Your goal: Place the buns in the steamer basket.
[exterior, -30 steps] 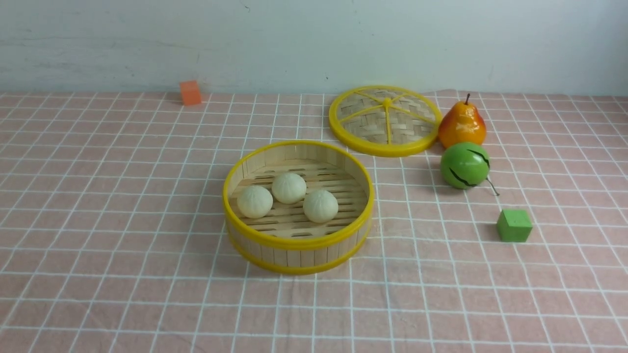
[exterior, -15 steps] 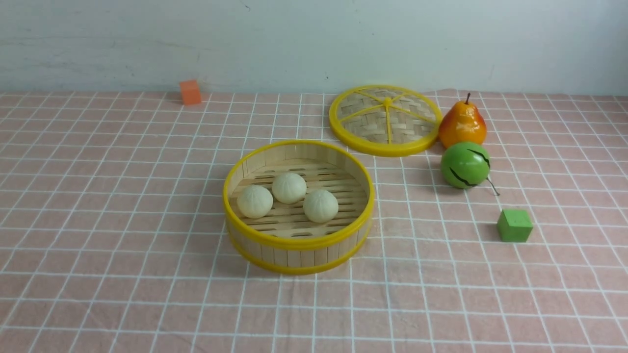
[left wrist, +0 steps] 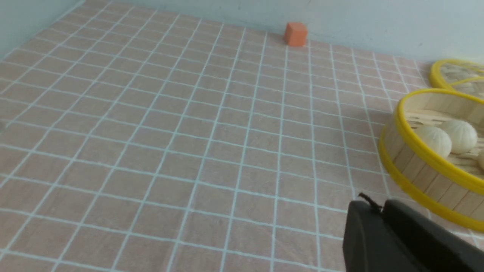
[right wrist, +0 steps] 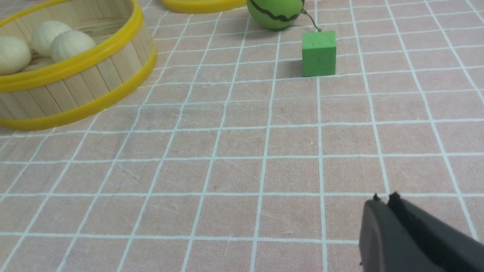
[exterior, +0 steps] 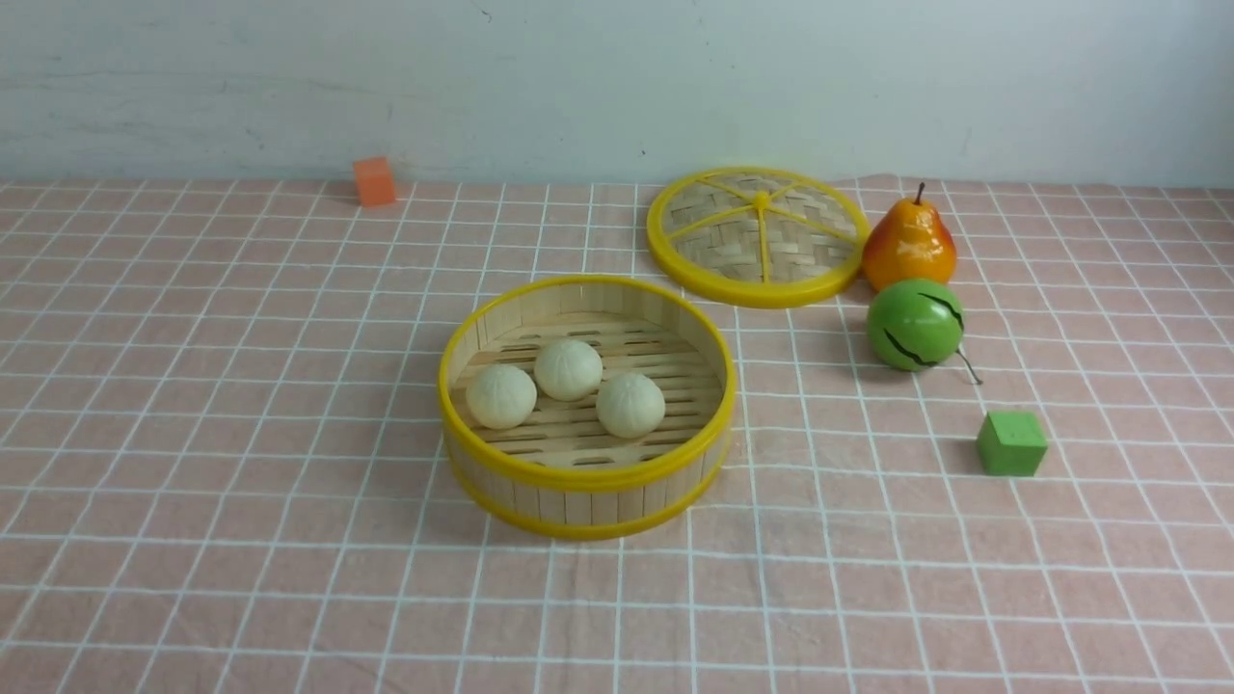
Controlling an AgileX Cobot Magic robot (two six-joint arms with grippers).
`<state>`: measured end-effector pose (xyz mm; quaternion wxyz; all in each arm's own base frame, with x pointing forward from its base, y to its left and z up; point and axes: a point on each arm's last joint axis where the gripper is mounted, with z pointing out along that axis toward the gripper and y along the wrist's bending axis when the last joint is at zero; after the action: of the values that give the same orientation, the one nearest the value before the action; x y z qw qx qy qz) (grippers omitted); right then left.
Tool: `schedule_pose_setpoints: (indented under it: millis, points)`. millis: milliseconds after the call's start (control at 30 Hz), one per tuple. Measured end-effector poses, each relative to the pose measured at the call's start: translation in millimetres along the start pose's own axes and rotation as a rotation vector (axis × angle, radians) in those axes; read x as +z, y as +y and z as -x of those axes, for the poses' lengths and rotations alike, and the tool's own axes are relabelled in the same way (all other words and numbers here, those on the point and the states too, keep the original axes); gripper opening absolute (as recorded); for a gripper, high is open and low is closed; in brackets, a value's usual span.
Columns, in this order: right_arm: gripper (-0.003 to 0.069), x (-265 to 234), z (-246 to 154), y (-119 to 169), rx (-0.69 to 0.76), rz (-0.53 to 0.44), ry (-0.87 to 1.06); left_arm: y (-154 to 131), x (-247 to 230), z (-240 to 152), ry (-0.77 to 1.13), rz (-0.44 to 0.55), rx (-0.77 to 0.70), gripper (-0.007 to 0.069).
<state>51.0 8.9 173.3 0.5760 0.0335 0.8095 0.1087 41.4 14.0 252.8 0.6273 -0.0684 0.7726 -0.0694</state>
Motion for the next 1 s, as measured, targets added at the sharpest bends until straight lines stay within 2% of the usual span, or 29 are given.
schedule_pose_setpoints:
  millis: [100, 267, 333, 700, 1000]
  points:
    - [0.0025, 0.0, 0.0, 0.0, 0.0, 0.0, 0.0, -3.4, 3.5, -18.3, -0.013, -0.016, -0.004, -0.0014]
    - [0.0031, 0.0, 0.0, 0.0, 0.001, 0.0, 0.0, -3.7, 16.8, -48.9, 0.053, -0.021, -0.019, -0.0014]
    - [0.0033, 0.0, 0.0, 0.0, 0.001, 0.0, 0.0, -1.7, 25.4, -72.9, 0.106, -0.035, -0.011, -0.0014]
    - [0.0048, 0.0, 0.0, 0.0, 0.003, 0.0, 0.0, -4.1, 27.4, -83.1, 0.142, -0.088, 0.101, -0.0014]
    - [0.006, 0.0, 0.0, 0.0, 0.004, 0.0, 0.0, -4.8, 27.3, -83.0, 0.141, -0.096, 0.108, -0.0014]
